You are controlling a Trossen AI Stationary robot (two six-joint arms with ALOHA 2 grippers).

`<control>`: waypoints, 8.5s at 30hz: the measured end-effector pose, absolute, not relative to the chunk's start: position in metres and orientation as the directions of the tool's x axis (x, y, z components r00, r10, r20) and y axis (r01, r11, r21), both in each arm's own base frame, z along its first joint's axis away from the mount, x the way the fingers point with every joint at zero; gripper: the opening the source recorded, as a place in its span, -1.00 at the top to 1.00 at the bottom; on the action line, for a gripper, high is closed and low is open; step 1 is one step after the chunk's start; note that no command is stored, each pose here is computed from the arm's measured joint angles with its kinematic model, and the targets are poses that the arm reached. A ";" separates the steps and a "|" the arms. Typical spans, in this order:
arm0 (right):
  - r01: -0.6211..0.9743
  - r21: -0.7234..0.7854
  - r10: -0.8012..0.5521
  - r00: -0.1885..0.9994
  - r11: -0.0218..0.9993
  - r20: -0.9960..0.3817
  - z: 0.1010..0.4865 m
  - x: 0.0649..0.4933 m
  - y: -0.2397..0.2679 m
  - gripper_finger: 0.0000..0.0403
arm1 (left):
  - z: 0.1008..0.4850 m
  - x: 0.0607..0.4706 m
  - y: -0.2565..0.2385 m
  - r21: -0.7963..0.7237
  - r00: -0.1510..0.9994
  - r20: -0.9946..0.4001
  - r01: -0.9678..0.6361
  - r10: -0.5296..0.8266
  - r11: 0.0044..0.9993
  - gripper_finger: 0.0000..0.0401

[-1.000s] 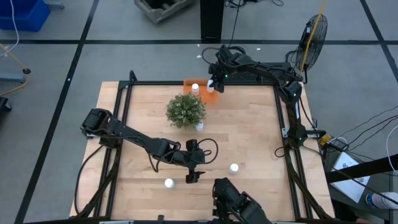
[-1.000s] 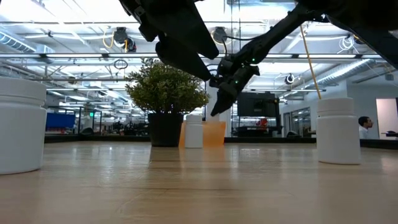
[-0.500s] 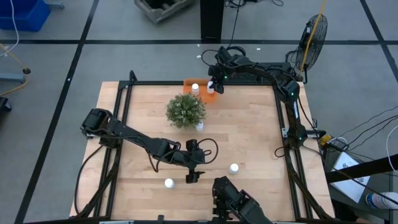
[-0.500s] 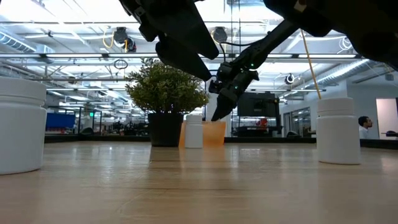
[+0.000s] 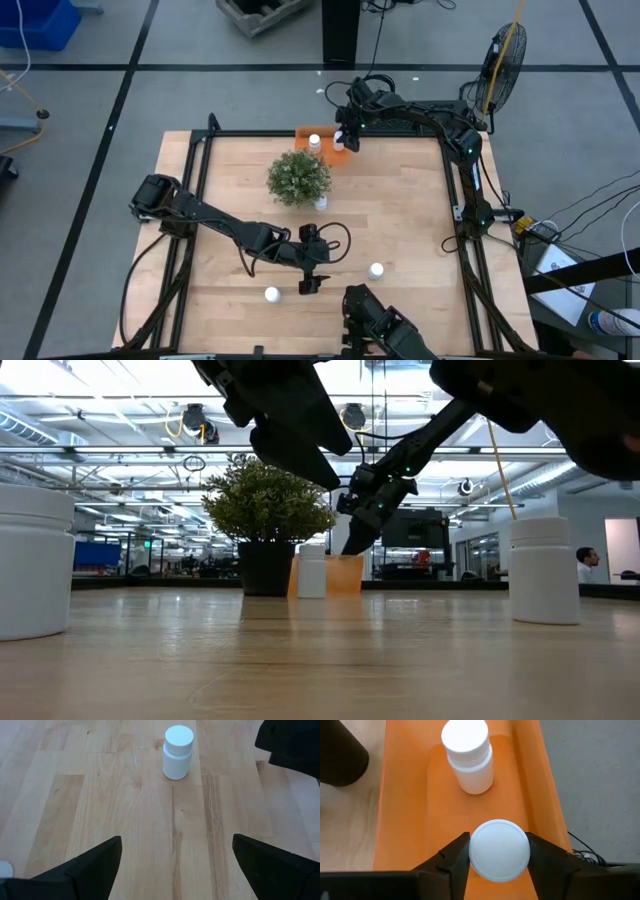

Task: Pick and place pill bottles into a basket
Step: Put the white pill bottle into the orange bin

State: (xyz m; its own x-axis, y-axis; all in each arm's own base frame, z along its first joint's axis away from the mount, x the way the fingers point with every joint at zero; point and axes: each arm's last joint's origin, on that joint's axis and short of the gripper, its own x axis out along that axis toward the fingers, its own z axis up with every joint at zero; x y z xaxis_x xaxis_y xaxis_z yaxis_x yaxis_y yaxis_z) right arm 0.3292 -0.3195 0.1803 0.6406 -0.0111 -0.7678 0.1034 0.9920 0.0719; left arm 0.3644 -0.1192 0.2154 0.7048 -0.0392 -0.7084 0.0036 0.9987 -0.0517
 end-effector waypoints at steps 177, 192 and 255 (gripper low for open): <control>0.025 0.024 -0.012 0.887 0.999 -0.461 0.081 0.349 -0.084 -0.70 | 0.159 0.319 -0.101 -0.222 0.814 -0.579 -0.092 -0.055 0.971 -0.92; 0.019 0.059 0.012 0.876 0.998 -0.483 0.075 0.353 -0.085 -0.41 | 0.159 0.319 -0.103 -0.222 0.812 -0.581 -0.088 -0.059 0.971 -0.92; -0.130 -0.010 0.112 0.887 0.991 -0.448 0.206 0.321 0.022 0.23 | 0.286 0.341 -0.053 0.121 0.683 -0.725 -0.003 0.091 0.993 -0.92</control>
State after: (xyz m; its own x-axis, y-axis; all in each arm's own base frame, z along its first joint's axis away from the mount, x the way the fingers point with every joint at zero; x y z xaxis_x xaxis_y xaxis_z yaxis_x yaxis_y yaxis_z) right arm 0.3211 0.0224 0.2058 0.8872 0.1120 -0.4476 -0.1303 0.9914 -0.0100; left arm 0.3413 -0.0531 0.2861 0.6831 0.0906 -0.7247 -0.0032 0.9926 0.1211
